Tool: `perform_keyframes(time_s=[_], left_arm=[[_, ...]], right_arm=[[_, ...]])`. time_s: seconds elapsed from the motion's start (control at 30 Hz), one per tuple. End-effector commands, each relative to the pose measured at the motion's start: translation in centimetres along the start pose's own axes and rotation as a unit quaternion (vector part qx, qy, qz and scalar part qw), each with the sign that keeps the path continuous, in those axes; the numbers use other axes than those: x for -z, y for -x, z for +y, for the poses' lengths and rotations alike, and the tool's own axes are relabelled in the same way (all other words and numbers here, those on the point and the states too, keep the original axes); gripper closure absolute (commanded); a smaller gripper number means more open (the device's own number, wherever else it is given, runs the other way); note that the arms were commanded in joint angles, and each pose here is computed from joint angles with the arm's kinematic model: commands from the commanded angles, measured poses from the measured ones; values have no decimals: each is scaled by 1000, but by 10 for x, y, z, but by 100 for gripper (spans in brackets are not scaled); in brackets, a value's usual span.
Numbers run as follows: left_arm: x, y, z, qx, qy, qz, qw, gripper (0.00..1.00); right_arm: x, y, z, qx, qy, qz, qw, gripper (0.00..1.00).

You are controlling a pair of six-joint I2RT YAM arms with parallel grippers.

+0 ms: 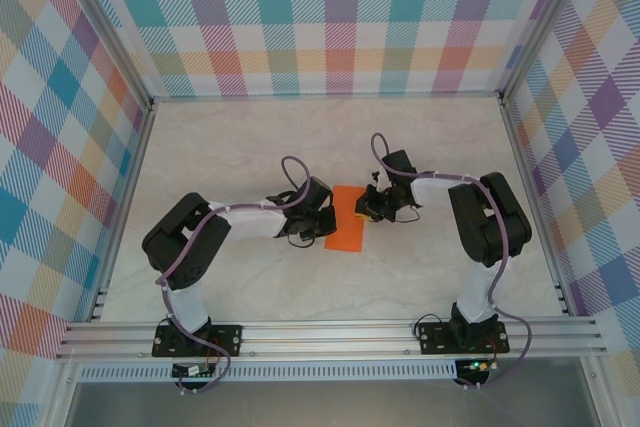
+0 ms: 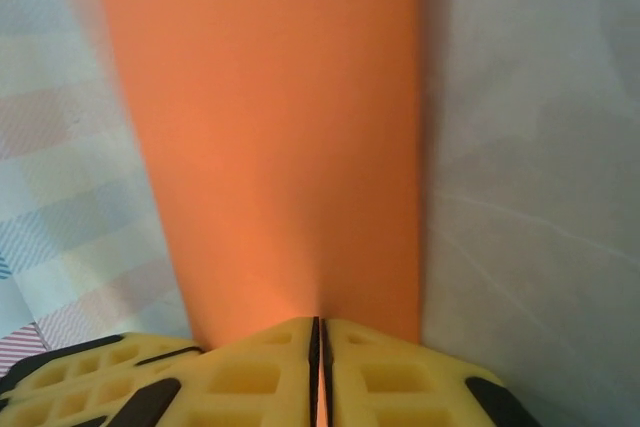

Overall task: Fold a paper plane with a square sheet of paper (pick it up from the middle)
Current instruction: Fold the square sheet of paper in half at the center of the table.

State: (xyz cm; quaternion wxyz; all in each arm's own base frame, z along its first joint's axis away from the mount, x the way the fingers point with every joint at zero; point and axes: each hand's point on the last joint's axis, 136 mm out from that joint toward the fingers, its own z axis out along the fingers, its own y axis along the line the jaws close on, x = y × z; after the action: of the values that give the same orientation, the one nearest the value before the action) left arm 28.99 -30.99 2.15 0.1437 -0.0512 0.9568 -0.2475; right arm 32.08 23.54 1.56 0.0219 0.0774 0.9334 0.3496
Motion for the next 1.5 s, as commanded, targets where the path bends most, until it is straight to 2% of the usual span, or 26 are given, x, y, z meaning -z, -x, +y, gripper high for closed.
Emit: perform_keyframes(time_s=[0.0, 0.2, 0.37, 0.57, 0.7, 0.83, 1.13, 1.47], left_arm=[[16, -9, 10, -8, 37, 17, 999, 90], [41, 14, -5, 1, 2, -14, 1000, 79], [54, 31, -11, 15, -36, -36, 999, 77], [48, 42, -7, 28, -45, -41, 998, 83], [37, 46, 1, 36, -33, -41, 998, 91], [26, 48, 3, 41, -31, -38, 998, 94], [13, 46, 6, 47, -28, -27, 998, 95], [13, 46, -2, 50, -45, -23, 997, 95]], right_arm=[[-11, -11, -13, 1, -17, 22, 1000, 88], [-20, -30, 8, 55, 15, 56, 997, 88], [-29, -50, 31, 114, 42, 90, 988, 88], [-35, -62, 47, 149, 57, 106, 982, 88], [-25, -59, 55, 154, 60, 84, 983, 88], [-10, -58, 61, 148, 60, 56, 986, 87], [0, -79, 43, 92, 51, 48, 993, 86], [-20, -91, 49, 88, 52, 74, 992, 86]])
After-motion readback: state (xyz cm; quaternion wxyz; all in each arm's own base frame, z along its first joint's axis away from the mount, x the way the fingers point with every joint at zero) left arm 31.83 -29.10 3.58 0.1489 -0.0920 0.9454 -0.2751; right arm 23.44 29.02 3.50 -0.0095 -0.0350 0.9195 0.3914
